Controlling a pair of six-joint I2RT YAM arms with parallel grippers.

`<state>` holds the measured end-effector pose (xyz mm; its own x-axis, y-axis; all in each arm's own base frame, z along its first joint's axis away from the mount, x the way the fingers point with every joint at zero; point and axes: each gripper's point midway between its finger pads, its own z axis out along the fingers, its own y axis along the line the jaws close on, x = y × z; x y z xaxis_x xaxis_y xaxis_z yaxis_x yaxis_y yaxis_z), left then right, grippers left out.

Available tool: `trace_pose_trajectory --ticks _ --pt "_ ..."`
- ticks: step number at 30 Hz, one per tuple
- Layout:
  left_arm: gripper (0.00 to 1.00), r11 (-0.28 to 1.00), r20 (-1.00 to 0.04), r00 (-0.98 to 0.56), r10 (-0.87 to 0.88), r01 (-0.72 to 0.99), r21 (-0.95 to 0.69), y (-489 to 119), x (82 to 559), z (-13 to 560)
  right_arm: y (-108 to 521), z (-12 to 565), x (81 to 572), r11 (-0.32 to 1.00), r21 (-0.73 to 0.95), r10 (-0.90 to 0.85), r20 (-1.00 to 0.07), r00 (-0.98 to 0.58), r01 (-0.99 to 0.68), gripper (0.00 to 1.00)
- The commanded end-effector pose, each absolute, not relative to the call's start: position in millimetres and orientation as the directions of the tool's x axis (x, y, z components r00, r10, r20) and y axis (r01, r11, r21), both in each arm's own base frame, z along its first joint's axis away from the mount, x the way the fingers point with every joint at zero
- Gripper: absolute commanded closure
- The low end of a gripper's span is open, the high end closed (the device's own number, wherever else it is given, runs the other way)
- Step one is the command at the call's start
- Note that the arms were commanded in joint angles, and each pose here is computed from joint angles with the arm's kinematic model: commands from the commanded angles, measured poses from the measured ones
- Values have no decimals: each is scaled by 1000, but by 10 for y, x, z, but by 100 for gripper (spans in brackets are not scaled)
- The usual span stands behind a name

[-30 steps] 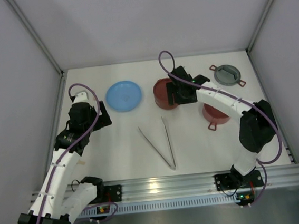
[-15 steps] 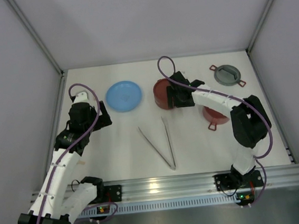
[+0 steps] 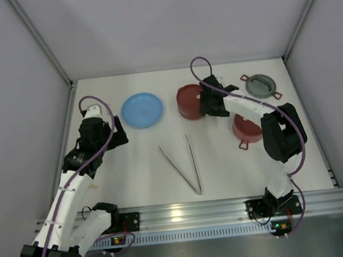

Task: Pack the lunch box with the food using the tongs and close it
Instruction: Adjust the packing box at the center of the board.

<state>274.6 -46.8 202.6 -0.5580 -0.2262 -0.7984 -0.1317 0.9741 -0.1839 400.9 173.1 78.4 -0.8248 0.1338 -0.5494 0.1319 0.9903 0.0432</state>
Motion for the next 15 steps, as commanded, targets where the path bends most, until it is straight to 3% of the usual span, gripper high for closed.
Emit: trace_pose_trajectory --ticks 1,15 --pt "1 971 -825 -512 -239 -126 -203 -465 2813 2137 1569 1071 4227 975 82 214 -617 -758 208 27" --pt "1 972 -821 -520 -234 -121 -201 -477 2821 2118 1371 966 4633 950 128 305 -567 -765 284 28"
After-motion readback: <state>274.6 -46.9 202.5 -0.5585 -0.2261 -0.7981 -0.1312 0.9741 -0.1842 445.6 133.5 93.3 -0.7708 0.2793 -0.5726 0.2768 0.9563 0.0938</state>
